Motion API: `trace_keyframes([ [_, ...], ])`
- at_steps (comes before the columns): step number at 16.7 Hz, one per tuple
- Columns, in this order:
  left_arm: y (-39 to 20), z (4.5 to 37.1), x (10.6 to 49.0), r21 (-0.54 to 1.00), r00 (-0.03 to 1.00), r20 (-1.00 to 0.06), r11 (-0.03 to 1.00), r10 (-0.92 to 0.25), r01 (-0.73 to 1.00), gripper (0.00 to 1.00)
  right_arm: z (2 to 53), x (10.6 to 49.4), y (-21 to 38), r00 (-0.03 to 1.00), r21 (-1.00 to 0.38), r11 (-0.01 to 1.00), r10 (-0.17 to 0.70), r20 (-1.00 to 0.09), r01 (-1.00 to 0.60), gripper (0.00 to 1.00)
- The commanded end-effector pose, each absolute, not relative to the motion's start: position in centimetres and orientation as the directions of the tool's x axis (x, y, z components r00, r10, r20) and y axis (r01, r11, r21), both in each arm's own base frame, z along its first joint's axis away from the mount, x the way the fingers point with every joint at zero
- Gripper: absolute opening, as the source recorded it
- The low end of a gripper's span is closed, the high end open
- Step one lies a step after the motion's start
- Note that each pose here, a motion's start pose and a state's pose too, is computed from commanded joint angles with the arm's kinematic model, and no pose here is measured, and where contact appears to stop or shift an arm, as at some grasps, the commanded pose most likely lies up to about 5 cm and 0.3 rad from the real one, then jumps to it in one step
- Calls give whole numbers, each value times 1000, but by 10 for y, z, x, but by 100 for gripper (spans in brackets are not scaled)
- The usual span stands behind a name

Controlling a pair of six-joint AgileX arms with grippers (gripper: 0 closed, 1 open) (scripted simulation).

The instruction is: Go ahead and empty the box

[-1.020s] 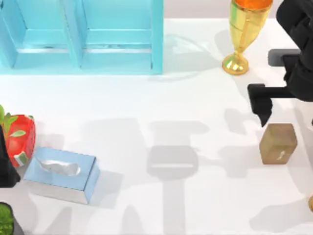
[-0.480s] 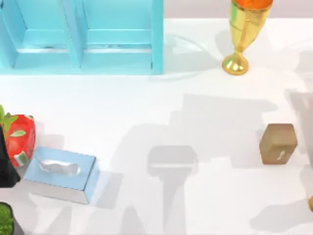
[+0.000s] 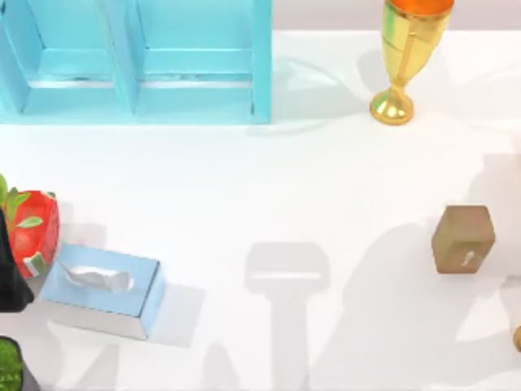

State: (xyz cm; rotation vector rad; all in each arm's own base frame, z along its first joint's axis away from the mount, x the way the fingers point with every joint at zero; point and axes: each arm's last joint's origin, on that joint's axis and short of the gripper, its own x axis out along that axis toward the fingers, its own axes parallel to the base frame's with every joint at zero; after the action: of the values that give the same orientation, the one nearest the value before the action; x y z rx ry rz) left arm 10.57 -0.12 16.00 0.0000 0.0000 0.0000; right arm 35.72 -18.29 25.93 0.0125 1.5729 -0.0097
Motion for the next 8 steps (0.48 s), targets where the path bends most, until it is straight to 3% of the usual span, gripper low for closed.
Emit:
trace_keyframes([
  [8, -1, 160, 106, 0, 1000, 0, 1000, 0, 0, 100, 239, 358, -190, -3, 2, 1000, 2, -1000, 14, 100],
])
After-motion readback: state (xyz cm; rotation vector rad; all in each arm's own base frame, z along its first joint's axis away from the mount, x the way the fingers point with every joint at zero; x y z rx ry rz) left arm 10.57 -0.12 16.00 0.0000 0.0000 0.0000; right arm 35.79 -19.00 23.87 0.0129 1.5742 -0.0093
